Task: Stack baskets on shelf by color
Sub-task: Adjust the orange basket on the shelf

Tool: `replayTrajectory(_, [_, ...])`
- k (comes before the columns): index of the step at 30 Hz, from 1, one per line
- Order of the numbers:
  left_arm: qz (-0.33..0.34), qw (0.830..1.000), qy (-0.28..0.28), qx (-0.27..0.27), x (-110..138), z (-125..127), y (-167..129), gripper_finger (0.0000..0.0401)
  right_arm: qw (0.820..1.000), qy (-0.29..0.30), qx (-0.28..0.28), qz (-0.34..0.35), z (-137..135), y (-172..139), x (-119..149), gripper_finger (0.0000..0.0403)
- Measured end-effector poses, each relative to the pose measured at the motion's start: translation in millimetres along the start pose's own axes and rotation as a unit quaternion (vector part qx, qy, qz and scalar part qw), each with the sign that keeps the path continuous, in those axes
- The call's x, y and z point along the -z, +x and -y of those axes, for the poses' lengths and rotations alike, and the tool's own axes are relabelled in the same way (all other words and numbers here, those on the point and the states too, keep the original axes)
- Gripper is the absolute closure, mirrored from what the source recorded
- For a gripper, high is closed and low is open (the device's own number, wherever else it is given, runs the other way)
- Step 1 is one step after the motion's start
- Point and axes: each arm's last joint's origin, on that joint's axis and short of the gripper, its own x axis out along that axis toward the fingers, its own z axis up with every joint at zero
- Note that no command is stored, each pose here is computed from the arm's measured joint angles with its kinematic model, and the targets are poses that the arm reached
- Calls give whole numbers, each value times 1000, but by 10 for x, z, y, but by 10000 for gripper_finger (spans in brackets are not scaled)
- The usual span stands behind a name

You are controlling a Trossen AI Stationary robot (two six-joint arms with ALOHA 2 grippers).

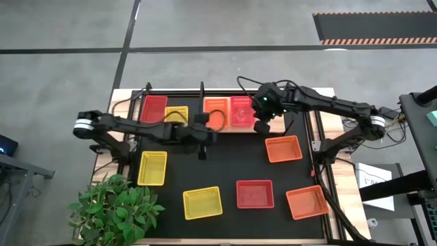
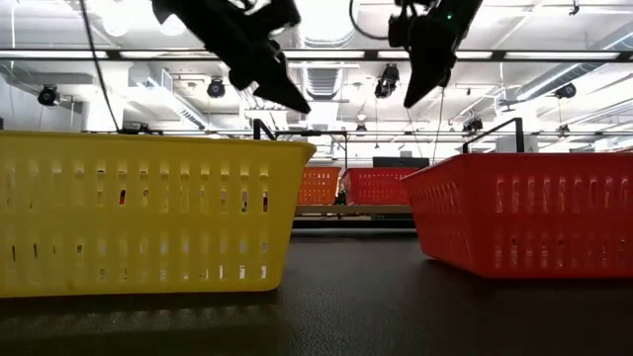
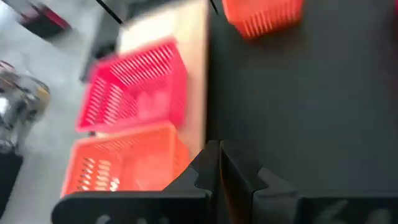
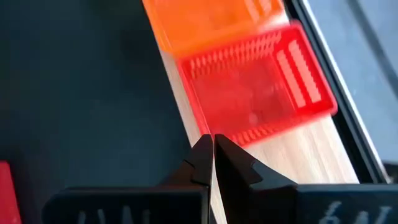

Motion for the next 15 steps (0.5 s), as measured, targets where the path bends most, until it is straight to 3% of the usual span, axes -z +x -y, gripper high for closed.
replayTrajectory(5, [-104,992,33,65,-44,-15,155,401,999,-24,-3,40,-64,-60,120,394])
replayTrajectory(10, [-119,990,31,64,-96,15,346,401,999,-22,-5,40,-82,-59,258,394])
replayTrajectory(15, [-131,991,8,17,-73,28,581,401,999,-18,-5,37,-88,-9,391,394])
